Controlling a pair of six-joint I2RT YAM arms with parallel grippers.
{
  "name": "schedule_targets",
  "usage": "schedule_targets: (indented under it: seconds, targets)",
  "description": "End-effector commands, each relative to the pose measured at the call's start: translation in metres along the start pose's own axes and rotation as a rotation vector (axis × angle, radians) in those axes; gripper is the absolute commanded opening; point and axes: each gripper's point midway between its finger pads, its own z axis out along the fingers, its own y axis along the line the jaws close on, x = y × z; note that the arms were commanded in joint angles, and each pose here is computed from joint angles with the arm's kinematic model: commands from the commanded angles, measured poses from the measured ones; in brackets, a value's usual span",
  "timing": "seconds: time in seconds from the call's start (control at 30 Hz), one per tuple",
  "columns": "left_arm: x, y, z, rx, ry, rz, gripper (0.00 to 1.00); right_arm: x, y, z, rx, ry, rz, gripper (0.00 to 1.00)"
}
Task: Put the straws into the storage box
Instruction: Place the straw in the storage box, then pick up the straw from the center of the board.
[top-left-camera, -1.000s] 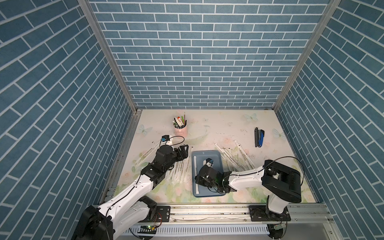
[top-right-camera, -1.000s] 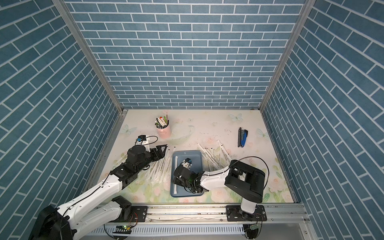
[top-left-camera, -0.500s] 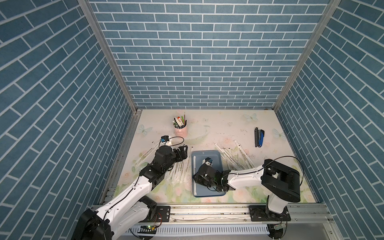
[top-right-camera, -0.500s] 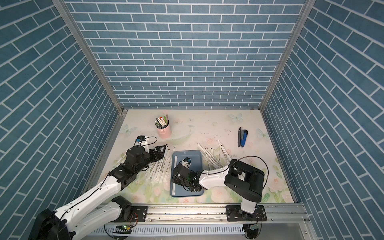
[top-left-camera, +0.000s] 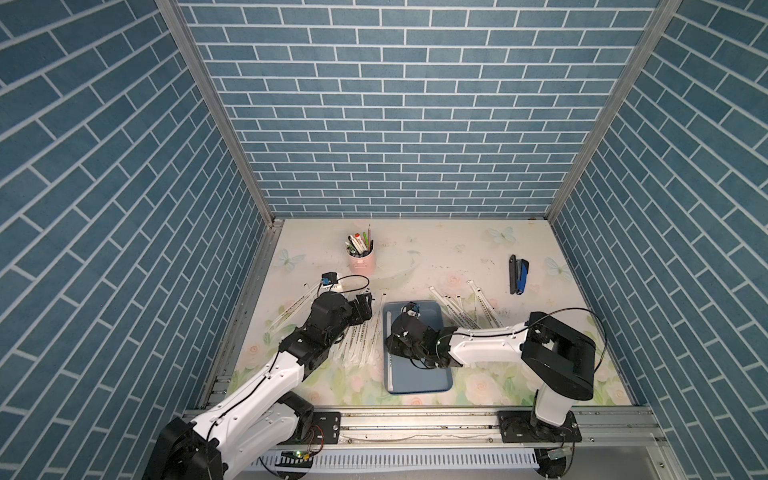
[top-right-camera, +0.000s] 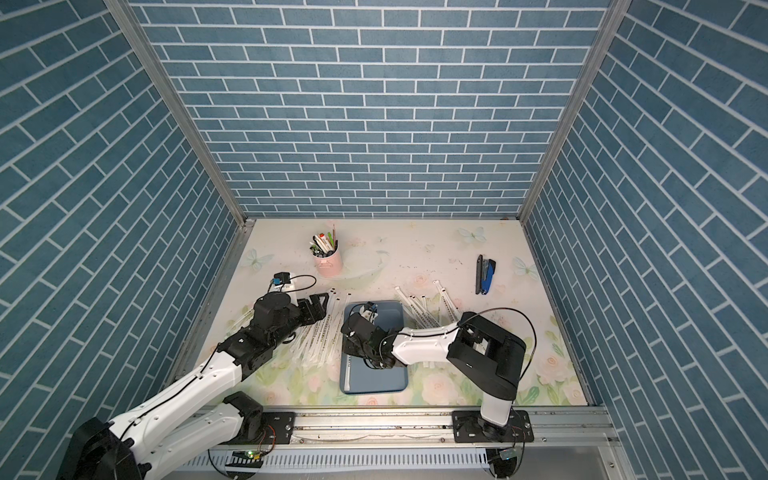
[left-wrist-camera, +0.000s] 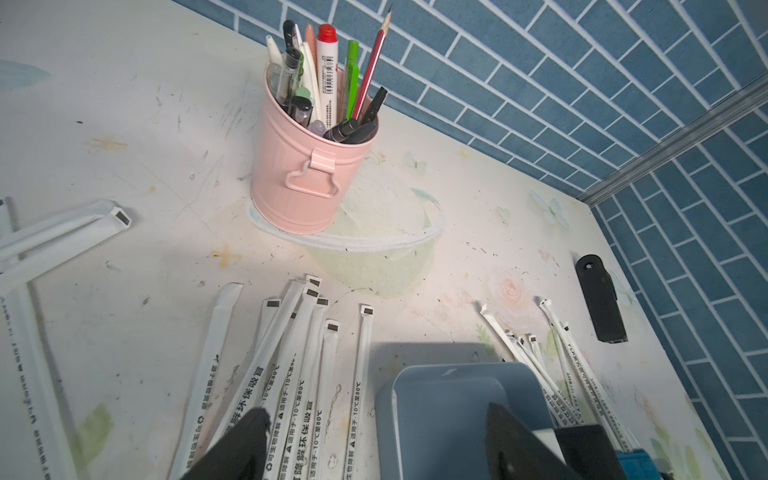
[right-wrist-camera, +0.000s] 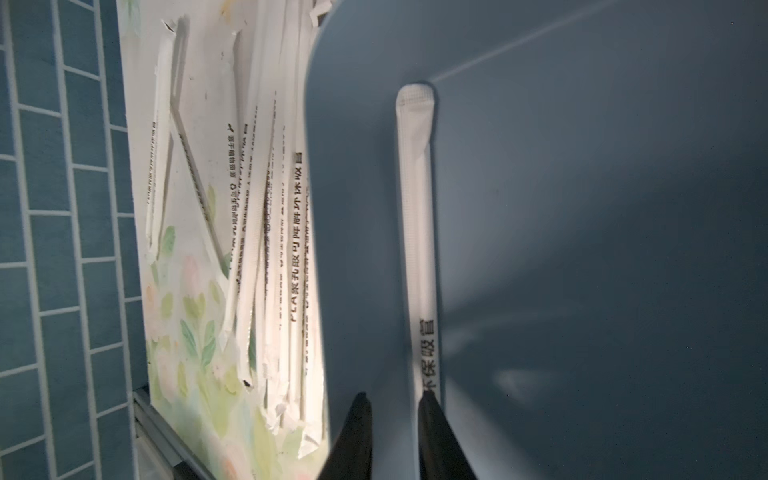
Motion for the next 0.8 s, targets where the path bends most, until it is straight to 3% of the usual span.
schedule_targets:
  seconds: [0.0,0.13,0.23,0.4,0.53,0.67,0.77]
  targets:
    - [-0.012,0.008,-0.006,-0.056,-0.034,0.029,0.82,-0.004,-0.003,-0.003,0.038,0.001,-0.110,0.20]
    - [-0.024,0.012,-0.009,-0.091,-0.056,0.038,0.79,-0.035,0.003,-0.029,0.026,-0.041,-0.226,0.20]
    - [-0.025,0.017,-0.005,-0.119,-0.040,0.049,0.78,-0.071,-0.018,-0.060,0.055,-0.086,-0.280,0.21]
    - [-0.020,0.008,0.004,-0.065,-0.019,0.038,0.82,-0.135,-0.090,-0.114,0.224,-0.152,-0.336,0.30]
    - [-0.014,0.001,0.008,-0.051,-0.013,0.036,0.88,-0.174,-0.165,-0.151,0.397,-0.194,-0.282,0.34]
    - [-0.004,-0.019,0.012,-0.089,0.005,0.134,0.91,-0.180,-0.217,-0.166,0.503,-0.176,-0.239,0.35]
    - [0.007,-0.040,0.017,-0.038,0.033,0.167,0.92,-0.179,-0.243,-0.171,0.540,-0.181,-0.189,0.28]
